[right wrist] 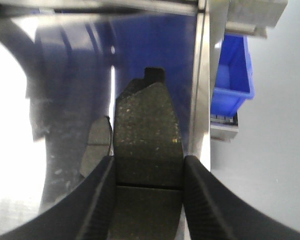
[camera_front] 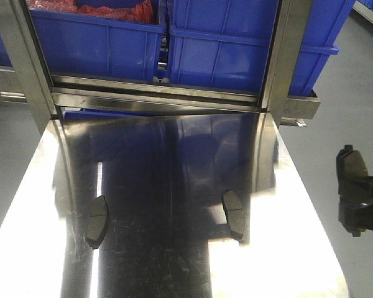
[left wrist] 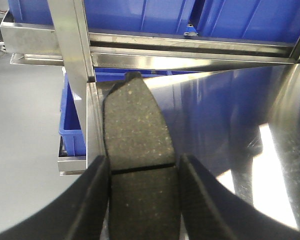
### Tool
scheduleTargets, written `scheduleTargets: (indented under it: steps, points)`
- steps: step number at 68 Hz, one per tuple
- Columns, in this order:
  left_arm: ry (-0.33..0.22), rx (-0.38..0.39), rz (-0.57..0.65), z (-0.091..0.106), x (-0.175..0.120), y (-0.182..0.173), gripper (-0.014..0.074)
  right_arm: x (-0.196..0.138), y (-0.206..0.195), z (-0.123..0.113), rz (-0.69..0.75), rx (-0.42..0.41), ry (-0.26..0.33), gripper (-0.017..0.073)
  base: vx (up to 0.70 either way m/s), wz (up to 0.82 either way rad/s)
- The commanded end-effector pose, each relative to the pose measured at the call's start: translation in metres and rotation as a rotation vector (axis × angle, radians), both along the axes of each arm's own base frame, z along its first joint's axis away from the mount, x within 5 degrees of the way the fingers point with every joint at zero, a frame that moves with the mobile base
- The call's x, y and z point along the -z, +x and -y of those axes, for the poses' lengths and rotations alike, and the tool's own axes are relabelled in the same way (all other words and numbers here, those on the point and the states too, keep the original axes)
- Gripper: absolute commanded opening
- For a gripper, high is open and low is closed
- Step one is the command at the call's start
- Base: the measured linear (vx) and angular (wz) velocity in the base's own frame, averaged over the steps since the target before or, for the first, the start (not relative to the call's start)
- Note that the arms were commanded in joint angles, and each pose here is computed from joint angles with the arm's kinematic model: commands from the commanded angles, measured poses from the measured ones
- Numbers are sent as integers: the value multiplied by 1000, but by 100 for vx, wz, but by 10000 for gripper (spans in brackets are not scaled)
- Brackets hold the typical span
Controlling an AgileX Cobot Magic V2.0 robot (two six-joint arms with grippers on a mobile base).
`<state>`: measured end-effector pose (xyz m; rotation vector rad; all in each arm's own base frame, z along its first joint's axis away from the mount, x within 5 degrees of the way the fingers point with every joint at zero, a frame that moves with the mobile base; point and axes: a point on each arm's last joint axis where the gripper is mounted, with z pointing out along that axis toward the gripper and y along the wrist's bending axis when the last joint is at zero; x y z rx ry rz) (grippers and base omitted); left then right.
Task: Move and align brake pads A on conveyor
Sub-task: 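Lift the brake pad off the table with the right gripper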
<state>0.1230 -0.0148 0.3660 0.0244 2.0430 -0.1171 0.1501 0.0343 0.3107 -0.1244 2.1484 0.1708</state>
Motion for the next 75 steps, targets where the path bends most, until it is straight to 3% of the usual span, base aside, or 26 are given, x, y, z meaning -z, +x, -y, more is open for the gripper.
scheduleTargets:
  steps: [1, 75]
  points:
    - [-18, 4, 111, 1, -16, 1, 31, -24, -6, 2, 165, -3, 29, 91, 0, 0]
    - [-18, 4, 111, 1, -16, 1, 31, -31, -15, 4, 206, -2, 40, 91, 0, 0]
